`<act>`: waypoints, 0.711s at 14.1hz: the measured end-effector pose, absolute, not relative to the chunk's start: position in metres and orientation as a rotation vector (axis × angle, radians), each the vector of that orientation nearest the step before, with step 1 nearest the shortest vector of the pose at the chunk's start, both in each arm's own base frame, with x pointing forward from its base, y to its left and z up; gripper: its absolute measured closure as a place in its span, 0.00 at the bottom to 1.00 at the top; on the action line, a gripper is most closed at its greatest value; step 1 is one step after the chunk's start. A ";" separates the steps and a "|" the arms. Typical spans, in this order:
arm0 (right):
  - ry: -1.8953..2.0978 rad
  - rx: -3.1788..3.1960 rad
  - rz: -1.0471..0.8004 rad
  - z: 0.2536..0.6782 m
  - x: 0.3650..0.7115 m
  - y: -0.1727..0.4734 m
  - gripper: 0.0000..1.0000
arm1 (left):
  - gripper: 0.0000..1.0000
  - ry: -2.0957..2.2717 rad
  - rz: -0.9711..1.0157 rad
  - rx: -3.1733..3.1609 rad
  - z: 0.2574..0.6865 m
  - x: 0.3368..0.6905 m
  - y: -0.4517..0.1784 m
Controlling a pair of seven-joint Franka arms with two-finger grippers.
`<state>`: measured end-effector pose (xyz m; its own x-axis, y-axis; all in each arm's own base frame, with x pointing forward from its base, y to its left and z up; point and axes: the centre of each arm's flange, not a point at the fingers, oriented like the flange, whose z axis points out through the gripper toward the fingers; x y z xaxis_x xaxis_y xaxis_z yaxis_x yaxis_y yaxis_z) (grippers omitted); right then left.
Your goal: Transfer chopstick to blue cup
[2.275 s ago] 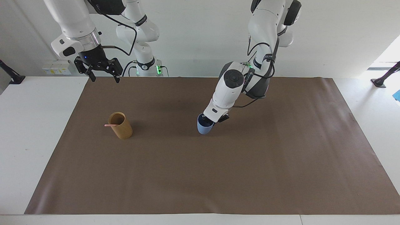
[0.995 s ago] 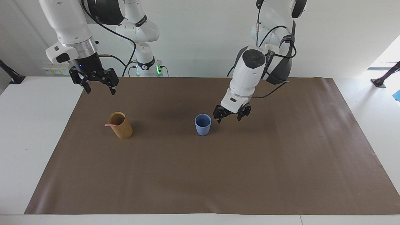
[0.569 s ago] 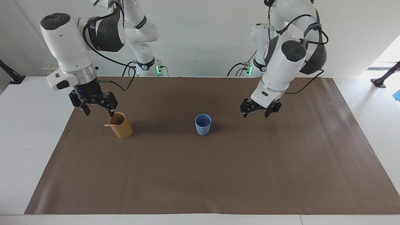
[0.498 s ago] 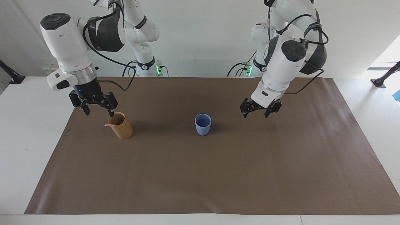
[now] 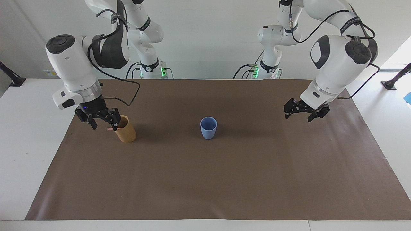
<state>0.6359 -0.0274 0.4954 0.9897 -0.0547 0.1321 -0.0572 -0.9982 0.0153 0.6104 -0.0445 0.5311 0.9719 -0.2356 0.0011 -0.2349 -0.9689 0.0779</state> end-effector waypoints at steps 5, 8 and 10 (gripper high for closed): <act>-0.068 3.117 0.182 0.473 0.632 -0.027 0.65 | 0.00 -0.364 0.102 3.063 0.591 0.588 -0.015; -0.068 3.117 0.187 0.476 0.631 -0.027 0.92 | 0.00 -0.380 0.089 3.070 0.632 0.564 -0.016; -0.068 3.115 0.211 0.485 0.629 -0.027 0.92 | 0.00 -0.384 0.033 3.069 0.645 0.552 -0.016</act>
